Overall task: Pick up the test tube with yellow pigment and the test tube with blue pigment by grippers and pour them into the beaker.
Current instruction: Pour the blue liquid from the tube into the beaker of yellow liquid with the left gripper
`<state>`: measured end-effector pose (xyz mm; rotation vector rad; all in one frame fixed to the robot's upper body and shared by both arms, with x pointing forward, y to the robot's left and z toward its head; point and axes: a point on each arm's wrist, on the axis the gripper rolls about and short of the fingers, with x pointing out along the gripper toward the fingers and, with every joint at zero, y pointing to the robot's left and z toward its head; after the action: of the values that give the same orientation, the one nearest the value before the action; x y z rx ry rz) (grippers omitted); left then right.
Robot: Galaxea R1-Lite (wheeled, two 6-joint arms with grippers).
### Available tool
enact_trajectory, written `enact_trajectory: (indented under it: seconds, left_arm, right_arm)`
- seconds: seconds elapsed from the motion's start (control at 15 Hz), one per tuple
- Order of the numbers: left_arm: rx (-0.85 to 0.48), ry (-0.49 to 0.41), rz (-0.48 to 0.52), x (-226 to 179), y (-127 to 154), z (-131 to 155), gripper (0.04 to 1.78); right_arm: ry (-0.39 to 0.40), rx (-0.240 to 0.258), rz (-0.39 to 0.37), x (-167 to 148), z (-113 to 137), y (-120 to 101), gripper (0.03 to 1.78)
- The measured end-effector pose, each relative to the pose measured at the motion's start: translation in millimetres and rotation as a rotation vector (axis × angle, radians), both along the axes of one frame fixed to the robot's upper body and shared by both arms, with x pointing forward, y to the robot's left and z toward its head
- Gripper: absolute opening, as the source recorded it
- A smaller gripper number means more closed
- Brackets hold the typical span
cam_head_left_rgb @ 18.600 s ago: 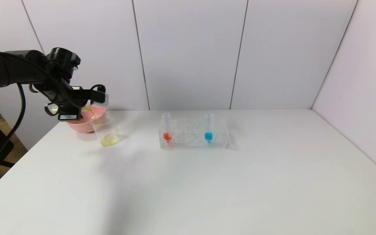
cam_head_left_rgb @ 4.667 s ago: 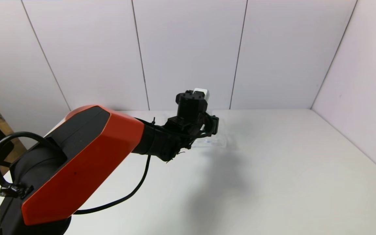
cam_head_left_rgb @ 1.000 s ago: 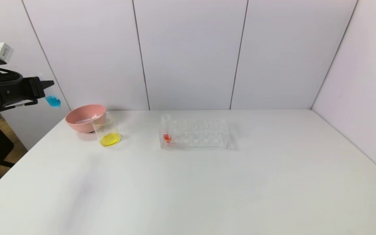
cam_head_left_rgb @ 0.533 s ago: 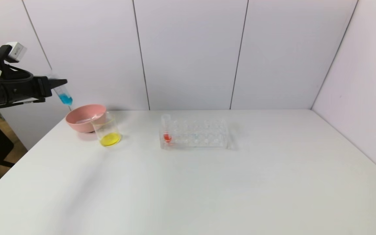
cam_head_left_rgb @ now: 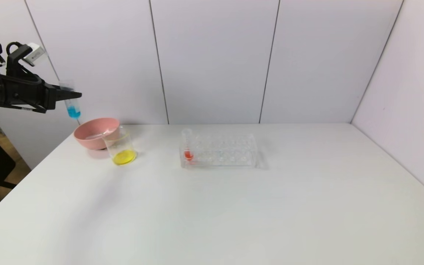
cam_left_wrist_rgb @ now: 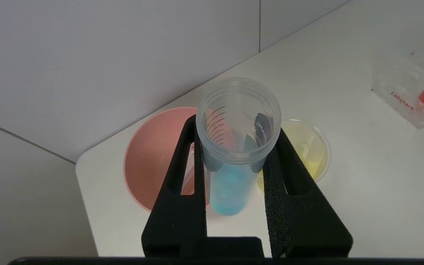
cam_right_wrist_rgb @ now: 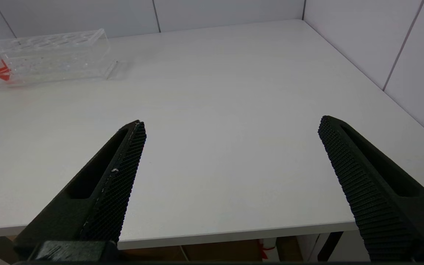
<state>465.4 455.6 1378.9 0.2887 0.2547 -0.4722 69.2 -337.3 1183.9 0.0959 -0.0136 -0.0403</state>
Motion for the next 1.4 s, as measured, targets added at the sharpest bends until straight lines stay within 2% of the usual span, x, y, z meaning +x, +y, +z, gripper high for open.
enact_trajectory:
  seconds: [0.13,0.27,0.4,0.93,1.4]
  left_arm:
    - [0.118,0.024,-0.068,4.2,2.1,4.9,0.46]
    - [0.208,0.097,-0.144,5.7,2.8,-10.5,0.46]
    - [0.294,0.112,-0.196,8.6,5.4,-22.6,0.46]
    - [0.607,0.101,-0.24,16.3,1.8,-34.1,0.46]
    - [0.795,0.085,-0.303,25.6,-20.4,-37.5,0.46]
  right_arm:
    - [0.0,0.0,0.0,0.0,0.0,0.0,1.71]
    - [0.0,0.0,-0.001,0.0,0.0,0.0,1.71]
    - [0.0,0.0,-0.001,0.0,0.0,0.0,1.71]
    - [0.0,0.0,0.0,0.0,0.0,0.0,1.71]
    - [0.0,0.0,-0.001,0.0,0.0,0.0,1.71]
